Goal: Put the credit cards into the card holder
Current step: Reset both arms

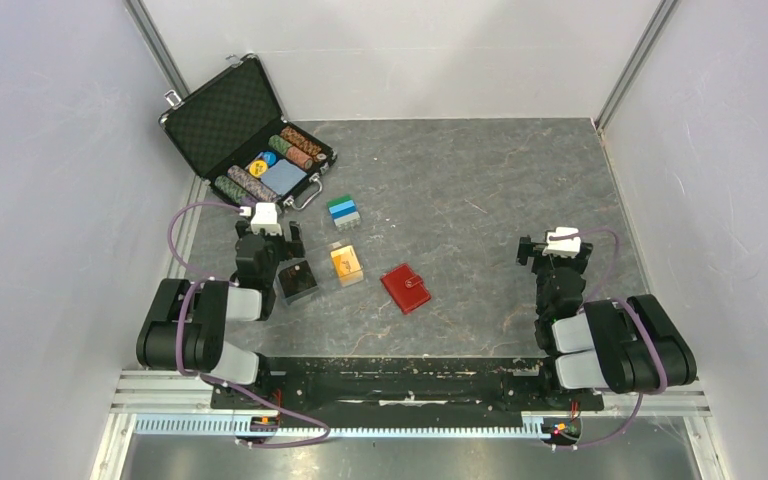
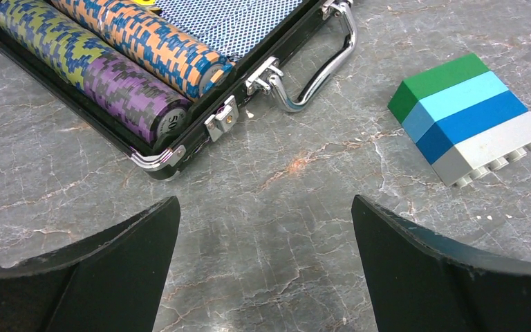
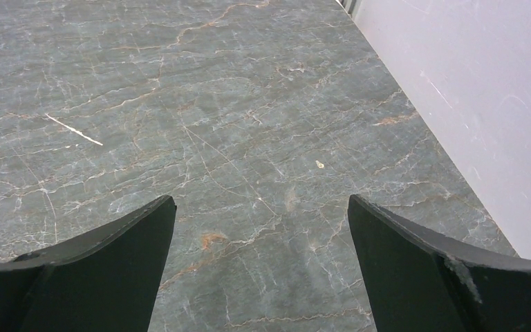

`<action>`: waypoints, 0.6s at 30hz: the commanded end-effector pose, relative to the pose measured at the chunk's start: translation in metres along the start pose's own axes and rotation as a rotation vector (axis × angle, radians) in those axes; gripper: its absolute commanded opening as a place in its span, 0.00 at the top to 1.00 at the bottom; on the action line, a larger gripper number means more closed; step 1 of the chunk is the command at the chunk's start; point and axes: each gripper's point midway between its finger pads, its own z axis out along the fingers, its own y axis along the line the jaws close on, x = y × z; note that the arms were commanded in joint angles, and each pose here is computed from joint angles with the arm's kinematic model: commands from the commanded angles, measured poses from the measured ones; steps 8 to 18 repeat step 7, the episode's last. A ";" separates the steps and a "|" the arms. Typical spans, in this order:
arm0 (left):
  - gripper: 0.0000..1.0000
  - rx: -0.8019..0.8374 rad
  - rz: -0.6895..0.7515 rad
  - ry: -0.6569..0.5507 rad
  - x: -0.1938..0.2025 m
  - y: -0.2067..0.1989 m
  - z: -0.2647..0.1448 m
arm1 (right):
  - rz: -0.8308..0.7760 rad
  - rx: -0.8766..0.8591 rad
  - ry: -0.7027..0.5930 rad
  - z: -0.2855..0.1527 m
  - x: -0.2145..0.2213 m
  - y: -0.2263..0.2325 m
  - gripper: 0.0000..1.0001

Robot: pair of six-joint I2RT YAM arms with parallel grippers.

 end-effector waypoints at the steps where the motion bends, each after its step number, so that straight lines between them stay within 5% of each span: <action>1: 0.00 -0.031 -0.010 -0.070 -0.022 0.005 0.007 | -0.017 -0.004 0.025 -0.023 0.017 -0.006 0.02; 18: 0.00 -0.032 -0.010 -0.068 -0.021 0.006 0.007 | -0.018 -0.005 0.026 -0.023 0.018 -0.006 0.02</action>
